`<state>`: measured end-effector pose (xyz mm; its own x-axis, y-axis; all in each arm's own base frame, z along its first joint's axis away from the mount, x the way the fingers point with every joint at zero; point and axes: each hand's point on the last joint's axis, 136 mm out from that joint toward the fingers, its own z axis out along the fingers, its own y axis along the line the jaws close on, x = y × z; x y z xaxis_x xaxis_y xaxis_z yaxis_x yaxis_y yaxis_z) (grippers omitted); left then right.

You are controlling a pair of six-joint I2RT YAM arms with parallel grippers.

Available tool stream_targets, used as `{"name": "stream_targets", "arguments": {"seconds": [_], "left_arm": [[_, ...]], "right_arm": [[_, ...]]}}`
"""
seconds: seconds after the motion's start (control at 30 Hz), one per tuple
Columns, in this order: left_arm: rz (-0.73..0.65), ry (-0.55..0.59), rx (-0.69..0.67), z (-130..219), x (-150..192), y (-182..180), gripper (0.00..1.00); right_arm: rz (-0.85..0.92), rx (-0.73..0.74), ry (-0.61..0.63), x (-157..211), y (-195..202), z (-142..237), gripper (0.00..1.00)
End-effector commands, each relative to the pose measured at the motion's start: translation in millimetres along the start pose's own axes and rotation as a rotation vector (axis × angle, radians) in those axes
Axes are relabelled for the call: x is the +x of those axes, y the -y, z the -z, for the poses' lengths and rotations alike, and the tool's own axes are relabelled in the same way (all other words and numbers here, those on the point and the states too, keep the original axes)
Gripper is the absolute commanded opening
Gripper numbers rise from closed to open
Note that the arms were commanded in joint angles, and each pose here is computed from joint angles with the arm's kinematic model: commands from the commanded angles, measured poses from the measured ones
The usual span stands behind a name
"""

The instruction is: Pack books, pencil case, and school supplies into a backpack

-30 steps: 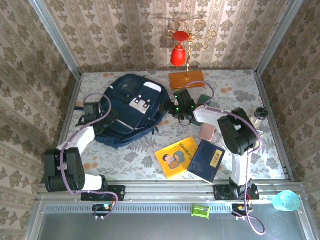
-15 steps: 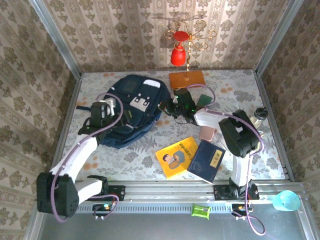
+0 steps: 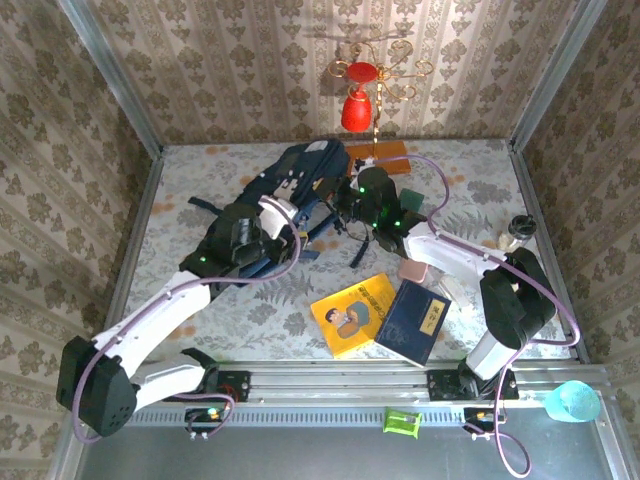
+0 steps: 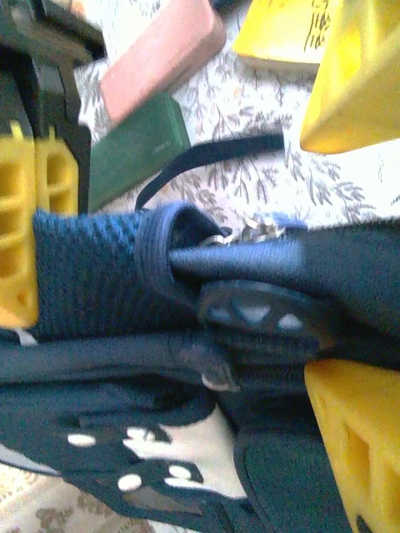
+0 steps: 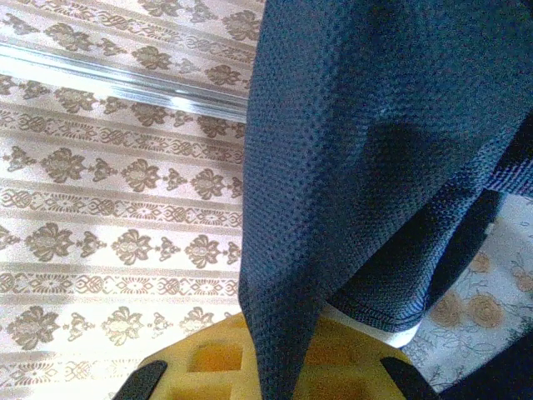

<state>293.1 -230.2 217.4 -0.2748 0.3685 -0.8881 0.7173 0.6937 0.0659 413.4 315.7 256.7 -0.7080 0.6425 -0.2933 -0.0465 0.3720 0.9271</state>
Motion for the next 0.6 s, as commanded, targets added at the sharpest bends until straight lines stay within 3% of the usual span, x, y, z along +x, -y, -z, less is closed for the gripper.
{"name": "stream_targets", "arguments": {"seconds": [0.0,0.2,0.3,0.43,0.57], "left_arm": [[-0.091,-0.028,-0.083,-3.1,3.0,-16.2,0.55],[-0.065,-0.043,-0.02,-9.5,10.6,-10.6,0.19],[-0.035,-0.001,0.028,-4.8,3.9,-7.4,0.07],[-0.002,0.112,0.1,2.4,-8.8,-4.2,0.0],[0.029,0.205,0.172,6.7,-17.4,-9.2,0.0]], "right_arm": [[0.037,-0.13,0.104,-21.8,-51.2,21.1,0.02],[0.086,-0.112,0.098,-20.8,-51.8,27.2,0.03],[0.153,-0.051,0.091,-19.9,-36.6,35.6,0.12],[0.19,0.047,0.001,-16.2,5.9,46.5,0.52],[0.216,0.006,-0.196,7.7,20.2,54.1,0.83]]}}
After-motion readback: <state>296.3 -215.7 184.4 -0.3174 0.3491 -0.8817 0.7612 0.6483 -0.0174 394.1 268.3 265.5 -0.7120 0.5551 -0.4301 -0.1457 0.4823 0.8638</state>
